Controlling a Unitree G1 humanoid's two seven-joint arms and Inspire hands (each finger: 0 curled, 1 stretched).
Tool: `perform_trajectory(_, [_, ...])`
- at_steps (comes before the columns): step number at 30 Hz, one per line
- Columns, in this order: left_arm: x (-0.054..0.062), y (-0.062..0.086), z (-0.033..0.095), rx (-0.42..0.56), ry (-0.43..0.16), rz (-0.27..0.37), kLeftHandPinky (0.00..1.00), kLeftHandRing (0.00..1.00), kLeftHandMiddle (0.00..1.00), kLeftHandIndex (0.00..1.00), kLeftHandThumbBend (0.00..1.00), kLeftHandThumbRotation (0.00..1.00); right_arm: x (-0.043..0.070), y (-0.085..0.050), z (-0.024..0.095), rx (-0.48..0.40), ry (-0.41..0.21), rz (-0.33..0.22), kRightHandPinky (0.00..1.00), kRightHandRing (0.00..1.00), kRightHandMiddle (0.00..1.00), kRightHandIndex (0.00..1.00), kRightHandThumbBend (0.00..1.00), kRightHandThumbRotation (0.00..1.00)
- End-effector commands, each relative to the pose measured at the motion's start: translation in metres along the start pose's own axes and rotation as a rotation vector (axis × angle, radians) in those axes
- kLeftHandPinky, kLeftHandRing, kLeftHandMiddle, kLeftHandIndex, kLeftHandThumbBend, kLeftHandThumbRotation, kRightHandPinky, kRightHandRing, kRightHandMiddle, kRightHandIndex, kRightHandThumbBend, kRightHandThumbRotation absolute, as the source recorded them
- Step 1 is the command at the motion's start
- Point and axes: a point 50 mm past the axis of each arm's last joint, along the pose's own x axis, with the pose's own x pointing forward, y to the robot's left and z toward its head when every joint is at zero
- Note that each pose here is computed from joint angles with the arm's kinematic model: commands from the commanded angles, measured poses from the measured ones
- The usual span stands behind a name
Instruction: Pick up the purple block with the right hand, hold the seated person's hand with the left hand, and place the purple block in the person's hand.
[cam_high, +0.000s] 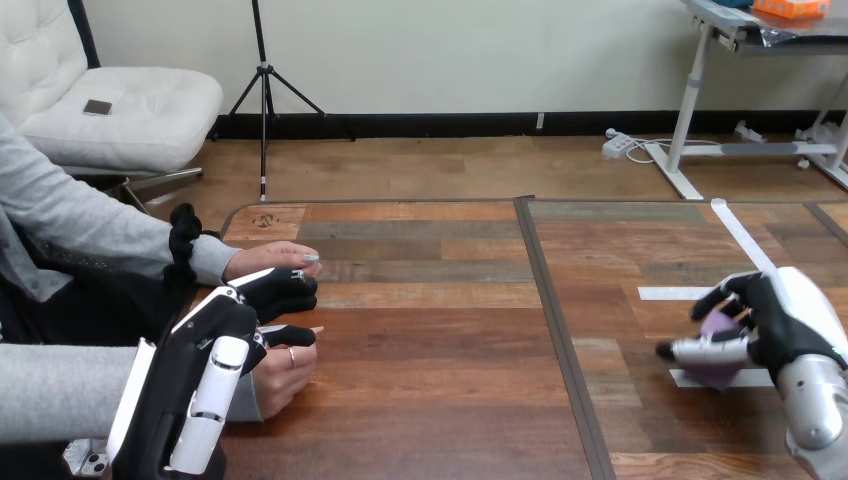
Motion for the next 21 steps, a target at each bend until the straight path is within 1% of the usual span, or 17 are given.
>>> perform_trajectory(1, [0.015, 0.001, 0.011, 0.003, -0.095, -0.006, 0.62, 0.74, 0.73, 0.69, 0.49, 0.87, 0.01, -0.013, 0.029, 0.201, -0.089, -0.086, 0.38, 0.43, 0.47, 0.48, 0.83, 0.0])
perform_trajectory(2, [0.015, 0.001, 0.011, 0.003, -0.095, -0.005, 0.62, 0.74, 0.73, 0.69, 0.49, 0.87, 0.01, -0.013, 0.029, 0.215, -0.091, -0.088, 0.38, 0.44, 0.48, 0.48, 0.83, 0.0])
perform_trajectory(3, [0.015, 0.001, 0.011, 0.003, -0.093, -0.004, 0.62, 0.74, 0.73, 0.69, 0.48, 0.87, 0.01, -0.013, 0.03, 0.249, -0.093, -0.093, 0.39, 0.44, 0.48, 0.48, 0.83, 0.0])
perform_trajectory(7, [0.014, 0.0, 0.012, 0.004, -0.088, 0.0, 0.62, 0.74, 0.73, 0.69, 0.46, 0.87, 0.01, -0.013, 0.032, 0.339, -0.097, -0.104, 0.41, 0.46, 0.49, 0.49, 0.82, 0.0])
perform_trajectory(12, [0.015, 0.0, 0.011, 0.006, -0.093, 0.0, 0.63, 0.75, 0.73, 0.68, 0.45, 0.87, 0.009, -0.013, 0.035, 0.441, -0.115, -0.106, 0.42, 0.46, 0.49, 0.49, 0.82, 0.0])
perform_trajectory(14, [0.015, 0.0, 0.011, 0.006, -0.098, 0.0, 0.63, 0.75, 0.73, 0.68, 0.43, 0.87, 0.009, -0.013, 0.036, 0.466, -0.126, -0.108, 0.41, 0.45, 0.48, 0.49, 0.82, 0.0])
perform_trajectory(15, [0.015, 0.0, 0.011, 0.008, -0.101, 0.0, 0.63, 0.75, 0.73, 0.68, 0.43, 0.87, 0.008, -0.013, 0.037, 0.477, -0.141, -0.111, 0.41, 0.45, 0.48, 0.49, 0.82, 0.0])
perform_trajectory(17, [0.015, 0.001, 0.01, 0.011, -0.103, 0.0, 0.63, 0.75, 0.73, 0.68, 0.43, 0.87, 0.007, -0.013, 0.037, 0.486, -0.158, -0.113, 0.41, 0.44, 0.48, 0.48, 0.82, 0.0])
perform_trajectory(21, [0.016, 0.002, 0.01, 0.024, -0.102, 0.001, 0.62, 0.74, 0.72, 0.67, 0.44, 0.87, 0.005, -0.013, 0.04, 0.531, -0.194, -0.113, 0.41, 0.44, 0.47, 0.48, 0.82, 0.0])
